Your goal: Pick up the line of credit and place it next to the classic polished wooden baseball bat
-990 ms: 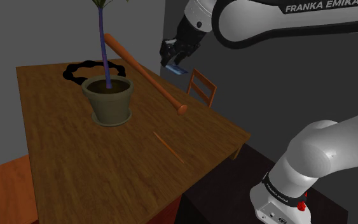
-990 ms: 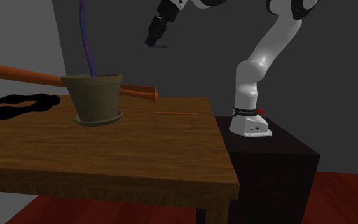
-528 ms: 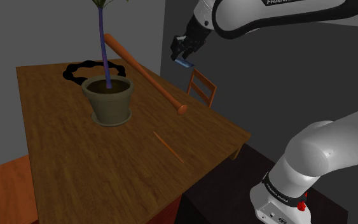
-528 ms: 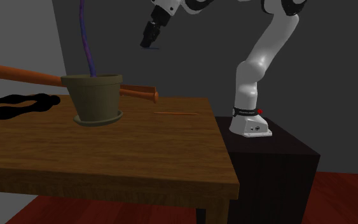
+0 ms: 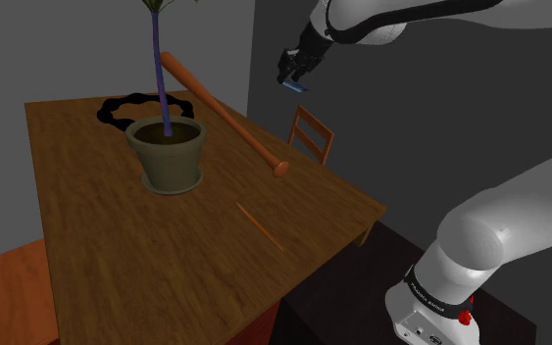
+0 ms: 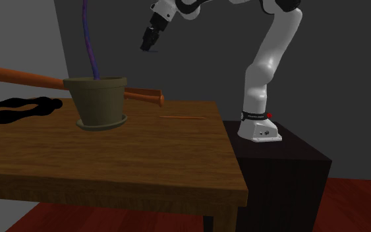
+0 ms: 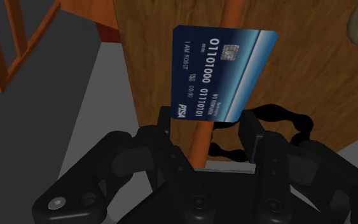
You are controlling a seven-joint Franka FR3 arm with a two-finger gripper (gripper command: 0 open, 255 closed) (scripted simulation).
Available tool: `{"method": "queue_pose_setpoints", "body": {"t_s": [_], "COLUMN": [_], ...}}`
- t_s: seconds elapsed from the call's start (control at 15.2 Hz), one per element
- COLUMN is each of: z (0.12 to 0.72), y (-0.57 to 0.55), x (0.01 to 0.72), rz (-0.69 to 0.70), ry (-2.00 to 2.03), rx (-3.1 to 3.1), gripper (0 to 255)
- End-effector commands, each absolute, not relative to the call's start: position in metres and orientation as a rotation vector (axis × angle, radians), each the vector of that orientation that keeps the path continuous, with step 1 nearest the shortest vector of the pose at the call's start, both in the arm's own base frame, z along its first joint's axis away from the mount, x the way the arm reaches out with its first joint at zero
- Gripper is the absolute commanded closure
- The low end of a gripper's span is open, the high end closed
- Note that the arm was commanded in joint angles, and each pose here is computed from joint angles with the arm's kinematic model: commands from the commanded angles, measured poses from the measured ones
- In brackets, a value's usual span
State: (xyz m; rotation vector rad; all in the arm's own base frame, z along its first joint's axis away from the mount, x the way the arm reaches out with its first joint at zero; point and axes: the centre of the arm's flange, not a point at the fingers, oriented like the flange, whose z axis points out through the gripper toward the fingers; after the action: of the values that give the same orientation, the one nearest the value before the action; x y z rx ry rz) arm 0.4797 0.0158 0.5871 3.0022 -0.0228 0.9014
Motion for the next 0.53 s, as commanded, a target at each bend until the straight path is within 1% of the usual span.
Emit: {"method": "queue_pose_setpoints", "body": {"t_s": [0.0, 0.33, 0.46], "z": [0.586, 0.587, 0.576], "y": [-0.008, -0.064, -0.064], "x": [0.490, 0.519, 0.519], "rz": [0.902, 0.902, 0.902], "ry": [-0.021, -0.021, -0.021], "rx": [3.001, 3.001, 3.001], "gripper": [255, 255, 255]}}
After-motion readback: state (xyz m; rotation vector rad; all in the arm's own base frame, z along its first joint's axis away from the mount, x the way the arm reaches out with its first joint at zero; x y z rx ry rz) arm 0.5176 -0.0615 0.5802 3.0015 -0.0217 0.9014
